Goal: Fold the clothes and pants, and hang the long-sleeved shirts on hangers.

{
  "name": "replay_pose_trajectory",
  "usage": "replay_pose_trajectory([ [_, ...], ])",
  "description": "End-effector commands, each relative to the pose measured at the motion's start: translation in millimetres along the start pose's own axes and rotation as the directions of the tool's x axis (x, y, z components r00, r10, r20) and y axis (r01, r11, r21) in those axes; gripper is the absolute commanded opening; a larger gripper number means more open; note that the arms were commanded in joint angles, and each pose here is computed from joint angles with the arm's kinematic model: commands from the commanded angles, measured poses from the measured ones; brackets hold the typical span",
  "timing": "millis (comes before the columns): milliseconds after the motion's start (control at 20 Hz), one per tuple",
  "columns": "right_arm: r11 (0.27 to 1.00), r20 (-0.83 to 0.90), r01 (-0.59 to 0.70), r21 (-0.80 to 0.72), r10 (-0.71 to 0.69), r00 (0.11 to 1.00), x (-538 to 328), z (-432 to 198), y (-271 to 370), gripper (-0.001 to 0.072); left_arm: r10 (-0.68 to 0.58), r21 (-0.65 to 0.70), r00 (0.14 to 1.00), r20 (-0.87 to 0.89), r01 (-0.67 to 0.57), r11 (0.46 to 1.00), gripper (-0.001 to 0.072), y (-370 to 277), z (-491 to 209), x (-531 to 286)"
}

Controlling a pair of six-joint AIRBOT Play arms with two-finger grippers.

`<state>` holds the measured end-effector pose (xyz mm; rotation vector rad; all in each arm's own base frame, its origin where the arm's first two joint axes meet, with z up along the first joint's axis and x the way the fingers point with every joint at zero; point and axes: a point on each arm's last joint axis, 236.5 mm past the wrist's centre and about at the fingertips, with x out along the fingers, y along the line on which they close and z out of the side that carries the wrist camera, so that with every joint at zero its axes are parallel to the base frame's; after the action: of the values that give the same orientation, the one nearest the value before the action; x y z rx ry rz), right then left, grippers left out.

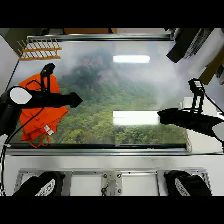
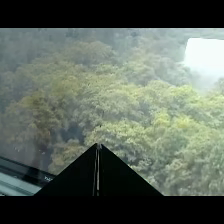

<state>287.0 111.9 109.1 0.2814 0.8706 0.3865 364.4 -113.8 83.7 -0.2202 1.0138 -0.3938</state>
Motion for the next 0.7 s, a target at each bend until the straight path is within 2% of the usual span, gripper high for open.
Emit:
replay_pose_trajectory([
  [0, 1.000, 0.000, -0.001, 0.000, 0.001, 1.000, -0.2, -0.1, 0.3, 0.0015, 0.274, 0.032, 0.958, 0.085, -0.277, 0.960, 0.0698, 81.8, 29.3, -35.2],
  [100, 1.000, 0.000, -0.001, 0.000, 0.001, 1.000, -0.2, -0.1, 0.3, 0.0015, 0.453, -0.043, 0.885, 0.109, -0.451, 0.891, 0.0697, 151.0, 35.2, -74.6],
  [250, 1.000, 0.000, -0.001, 0.000, 0.001, 1.000, -0.2, -0.1, 0.3, 0.0015, 0.574, -0.235, 0.816, 0.067, -0.546, 0.804, 0.0698, 233.1, 14.1, -113.7],
  [450, 1.000, 0.000, -0.001, 0.000, 0.001, 1.000, -0.2, -0.1, 0.3, 0.0015, 0.569, -0.488, 0.820, -0.061, -0.521, 0.700, 0.0698, 316.3, -32.9, -103.5],
  [650, 1.000, 0.000, -0.001, 0.000, 0.001, 1.000, -0.2, -0.1, 0.4, 0.0015, 0.502, -0.580, 0.853, -0.140, -0.482, 0.657, 0.0698, 357.3, -64.7, -59.2],
])
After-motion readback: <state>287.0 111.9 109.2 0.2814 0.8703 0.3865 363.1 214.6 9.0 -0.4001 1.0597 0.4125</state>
